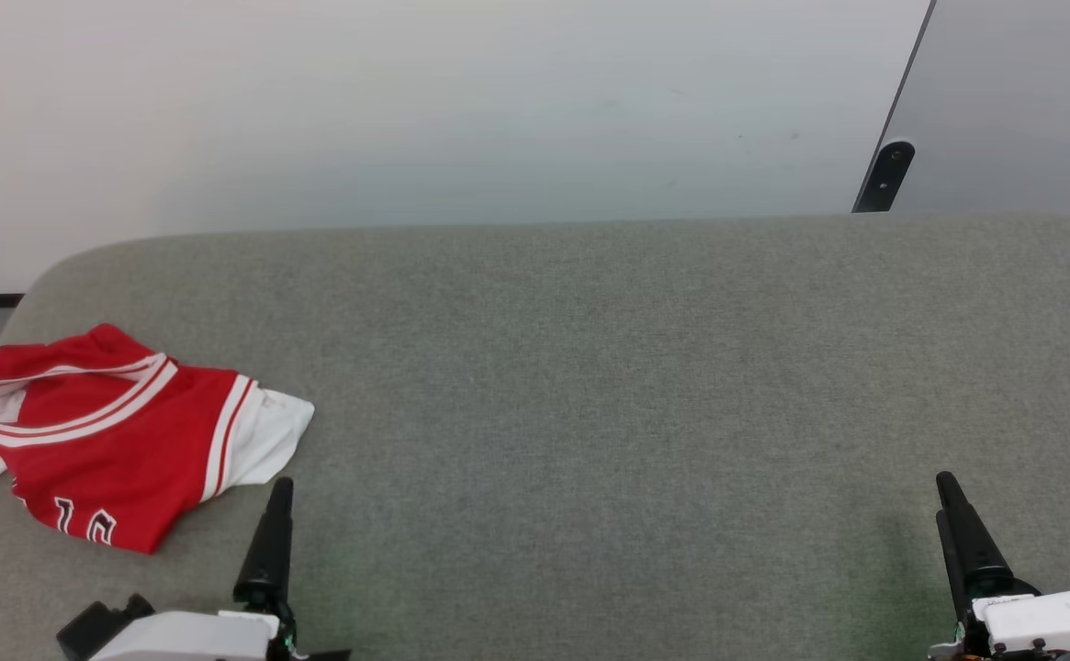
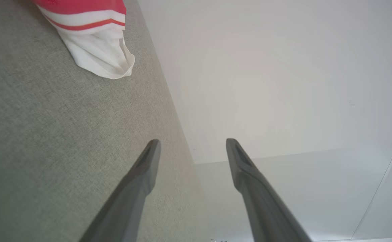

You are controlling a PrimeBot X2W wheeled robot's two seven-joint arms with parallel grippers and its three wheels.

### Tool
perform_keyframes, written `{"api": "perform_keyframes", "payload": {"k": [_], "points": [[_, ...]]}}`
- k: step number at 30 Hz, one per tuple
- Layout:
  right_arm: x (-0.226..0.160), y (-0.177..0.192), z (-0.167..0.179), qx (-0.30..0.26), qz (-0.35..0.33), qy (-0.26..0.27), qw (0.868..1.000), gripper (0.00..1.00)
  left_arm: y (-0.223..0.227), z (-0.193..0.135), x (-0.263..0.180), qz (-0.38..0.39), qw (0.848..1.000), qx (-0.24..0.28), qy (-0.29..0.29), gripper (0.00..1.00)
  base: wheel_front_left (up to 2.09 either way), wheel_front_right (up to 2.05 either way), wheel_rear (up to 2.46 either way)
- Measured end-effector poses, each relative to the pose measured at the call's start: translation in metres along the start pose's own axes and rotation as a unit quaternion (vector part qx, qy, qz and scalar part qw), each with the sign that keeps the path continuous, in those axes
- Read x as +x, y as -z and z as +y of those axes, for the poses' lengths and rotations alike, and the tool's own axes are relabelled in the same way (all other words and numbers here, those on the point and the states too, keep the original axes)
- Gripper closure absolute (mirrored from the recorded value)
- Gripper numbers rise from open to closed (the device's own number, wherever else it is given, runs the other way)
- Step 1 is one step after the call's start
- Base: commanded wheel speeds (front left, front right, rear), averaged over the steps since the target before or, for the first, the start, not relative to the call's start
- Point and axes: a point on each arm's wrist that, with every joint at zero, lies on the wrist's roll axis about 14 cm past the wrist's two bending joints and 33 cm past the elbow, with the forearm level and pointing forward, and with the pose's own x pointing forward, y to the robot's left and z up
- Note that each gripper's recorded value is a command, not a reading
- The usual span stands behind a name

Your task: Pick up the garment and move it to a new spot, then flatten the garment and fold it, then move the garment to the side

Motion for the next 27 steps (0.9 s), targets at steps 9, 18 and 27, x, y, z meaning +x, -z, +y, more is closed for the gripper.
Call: {"api": "perform_keyframes", "payload": {"k": [9,18,27], "points": [[0.0006,0.0004,-0.0035,-0.079,0.006,0.003,0.997,0.0,0.001,-0.001,-0.0019,-0.004,0.997,0.074,0.003,0.0,0.0,0.0,0.0],[0.0008,0.0003,-0.0048,-0.175,0.015,0.0,0.985,0.0,0.0025,-0.0023,-0.0041,-0.002,0.984,0.176,0.008,0.0,0.0,0.0,0.0],[0.0013,-0.0004,-0.0063,-0.278,0.027,-0.008,0.96,0.0,0.0056,-0.0066,-0.0057,-0.003,0.965,0.262,0.02,0.0,0.0,0.0,0.0]]}}
